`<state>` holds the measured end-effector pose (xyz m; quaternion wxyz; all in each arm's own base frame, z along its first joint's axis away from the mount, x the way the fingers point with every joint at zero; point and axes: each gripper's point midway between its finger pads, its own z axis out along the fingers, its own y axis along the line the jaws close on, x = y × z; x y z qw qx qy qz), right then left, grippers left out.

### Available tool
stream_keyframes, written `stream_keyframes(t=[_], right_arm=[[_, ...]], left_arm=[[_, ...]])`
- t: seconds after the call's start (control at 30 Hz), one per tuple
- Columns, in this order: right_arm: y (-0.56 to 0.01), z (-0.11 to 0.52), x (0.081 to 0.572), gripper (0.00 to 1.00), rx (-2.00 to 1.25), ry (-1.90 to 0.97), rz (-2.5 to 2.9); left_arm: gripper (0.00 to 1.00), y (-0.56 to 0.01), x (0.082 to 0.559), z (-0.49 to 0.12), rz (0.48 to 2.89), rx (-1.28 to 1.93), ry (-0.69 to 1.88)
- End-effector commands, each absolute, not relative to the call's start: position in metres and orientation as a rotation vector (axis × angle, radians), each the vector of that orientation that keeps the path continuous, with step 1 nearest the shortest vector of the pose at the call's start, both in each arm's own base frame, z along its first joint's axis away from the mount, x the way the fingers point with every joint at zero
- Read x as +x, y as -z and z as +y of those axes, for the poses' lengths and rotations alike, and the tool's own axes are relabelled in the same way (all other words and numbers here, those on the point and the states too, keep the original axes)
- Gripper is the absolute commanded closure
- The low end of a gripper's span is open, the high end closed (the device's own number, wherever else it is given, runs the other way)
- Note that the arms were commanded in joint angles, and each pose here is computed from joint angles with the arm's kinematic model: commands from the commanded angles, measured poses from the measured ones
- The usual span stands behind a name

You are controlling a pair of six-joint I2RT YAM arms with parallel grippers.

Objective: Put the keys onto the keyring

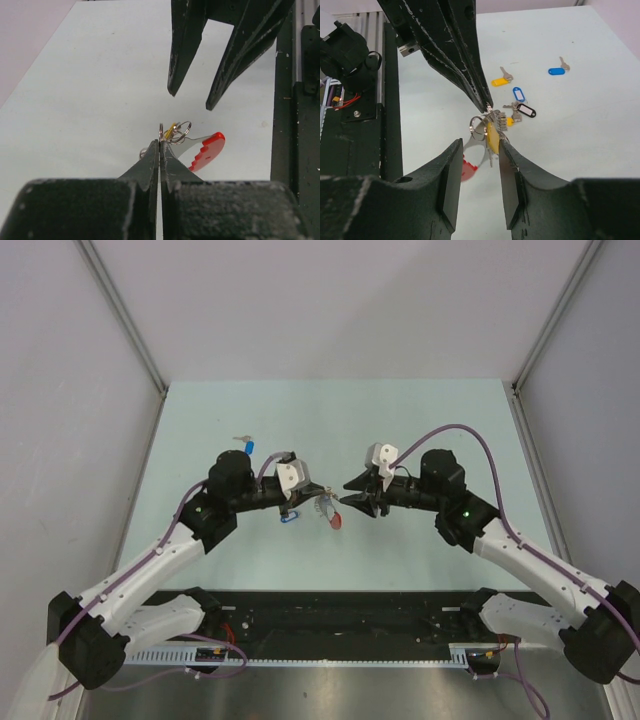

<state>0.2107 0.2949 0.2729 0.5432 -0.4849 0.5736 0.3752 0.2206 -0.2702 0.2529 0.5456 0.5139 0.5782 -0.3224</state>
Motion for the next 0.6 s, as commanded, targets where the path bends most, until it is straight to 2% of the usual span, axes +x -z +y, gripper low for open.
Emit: stream_keyframes(t=[0.0, 0.57], right_arm=[[-0.283, 0.313, 0.206, 0.61, -1.169, -0.943, 1.283], [-0.255, 0.340, 0.181, 0.62, -1.321, -1.086, 1.248]], left_arm=[[1.00, -0.263, 0.227, -0.266, 1.315, 1.222, 0.679], [1.00, -0.267, 0.229, -0.260, 1.308, 1.215, 0.635]])
